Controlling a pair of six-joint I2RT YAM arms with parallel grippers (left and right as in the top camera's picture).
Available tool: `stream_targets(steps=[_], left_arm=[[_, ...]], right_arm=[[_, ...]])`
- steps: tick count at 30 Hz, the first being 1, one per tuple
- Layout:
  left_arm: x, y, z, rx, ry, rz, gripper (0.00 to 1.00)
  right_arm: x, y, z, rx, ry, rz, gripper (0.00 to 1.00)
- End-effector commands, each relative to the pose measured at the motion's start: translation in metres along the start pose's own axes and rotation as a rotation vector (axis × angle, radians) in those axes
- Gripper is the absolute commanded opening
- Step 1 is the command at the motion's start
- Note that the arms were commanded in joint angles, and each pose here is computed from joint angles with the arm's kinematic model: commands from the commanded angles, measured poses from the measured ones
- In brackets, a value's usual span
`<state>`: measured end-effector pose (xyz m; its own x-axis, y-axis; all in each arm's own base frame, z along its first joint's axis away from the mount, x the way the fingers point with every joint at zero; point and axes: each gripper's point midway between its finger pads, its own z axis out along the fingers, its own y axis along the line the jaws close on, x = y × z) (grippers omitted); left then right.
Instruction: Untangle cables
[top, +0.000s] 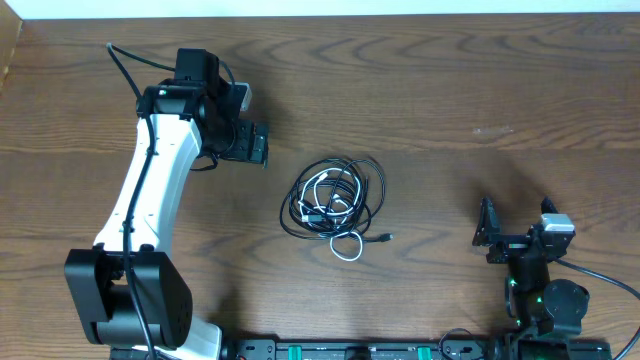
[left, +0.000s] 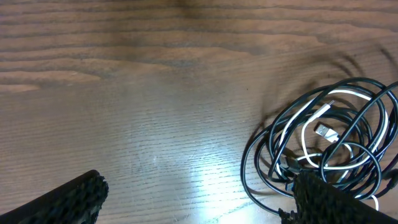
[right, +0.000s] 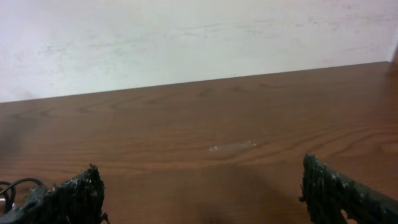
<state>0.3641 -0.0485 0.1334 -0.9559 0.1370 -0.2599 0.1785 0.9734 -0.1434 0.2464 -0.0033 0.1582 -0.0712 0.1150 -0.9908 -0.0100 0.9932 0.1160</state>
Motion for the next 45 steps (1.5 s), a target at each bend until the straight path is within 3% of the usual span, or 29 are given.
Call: stream_targets(steps=[1,45], left_arm=[[-0.008,0.000,-0.010,-0.005,-0.030,0.007,0.96],[-0.008,-0.001,-0.022,-0.008,-0.058,0.012,0.96]], right_arm=[[0.000,-0.002,0.000,0.009,-0.002,-0.013,0.99],[0.000,-0.002,0.000,0.009,-0.002,-0.013,0.99]])
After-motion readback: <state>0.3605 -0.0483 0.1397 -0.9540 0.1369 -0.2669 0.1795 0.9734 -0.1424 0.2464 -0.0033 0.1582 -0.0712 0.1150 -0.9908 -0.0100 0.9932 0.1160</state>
